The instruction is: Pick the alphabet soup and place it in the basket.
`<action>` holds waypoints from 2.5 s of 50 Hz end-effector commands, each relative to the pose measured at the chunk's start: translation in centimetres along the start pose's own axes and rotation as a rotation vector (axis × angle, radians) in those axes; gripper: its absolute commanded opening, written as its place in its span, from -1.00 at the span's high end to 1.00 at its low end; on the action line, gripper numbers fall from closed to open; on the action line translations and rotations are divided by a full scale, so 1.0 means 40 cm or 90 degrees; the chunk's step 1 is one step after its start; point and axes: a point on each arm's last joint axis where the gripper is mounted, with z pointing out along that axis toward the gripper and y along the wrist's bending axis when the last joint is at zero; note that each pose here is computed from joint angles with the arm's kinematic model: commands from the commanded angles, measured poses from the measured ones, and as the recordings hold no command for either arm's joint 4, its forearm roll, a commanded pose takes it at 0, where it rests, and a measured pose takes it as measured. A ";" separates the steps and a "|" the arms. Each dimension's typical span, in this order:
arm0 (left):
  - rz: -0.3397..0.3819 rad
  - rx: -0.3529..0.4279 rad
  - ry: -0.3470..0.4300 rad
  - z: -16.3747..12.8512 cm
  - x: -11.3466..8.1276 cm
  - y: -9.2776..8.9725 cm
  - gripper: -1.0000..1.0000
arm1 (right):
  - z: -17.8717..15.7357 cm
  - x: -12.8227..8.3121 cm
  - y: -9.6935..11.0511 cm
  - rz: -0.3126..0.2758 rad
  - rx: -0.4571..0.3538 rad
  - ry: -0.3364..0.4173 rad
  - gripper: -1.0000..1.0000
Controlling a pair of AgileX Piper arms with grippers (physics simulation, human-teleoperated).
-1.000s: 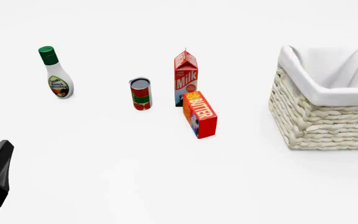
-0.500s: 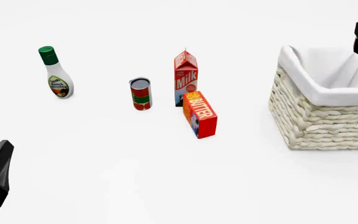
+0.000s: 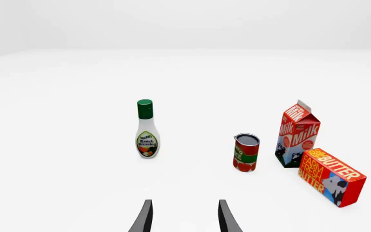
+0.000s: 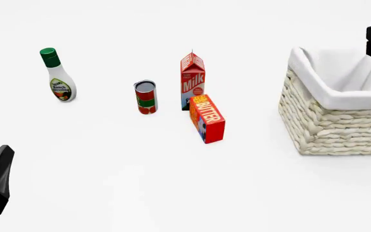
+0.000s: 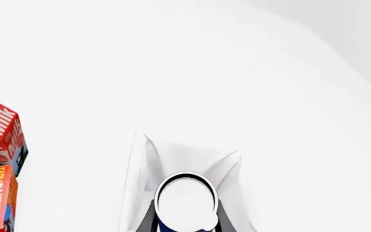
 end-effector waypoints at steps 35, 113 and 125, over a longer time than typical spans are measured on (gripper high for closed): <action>0.000 0.000 0.000 0.000 0.000 0.000 -1.00 | 0.119 0.050 0.002 -0.018 -0.020 0.093 1.00; 0.000 0.000 0.000 0.000 0.000 0.000 -1.00 | 0.228 0.130 -0.003 -0.026 -0.021 0.155 1.00; 0.000 0.000 0.000 0.000 0.000 0.000 -1.00 | 0.237 0.136 -0.001 -0.025 -0.022 0.157 1.00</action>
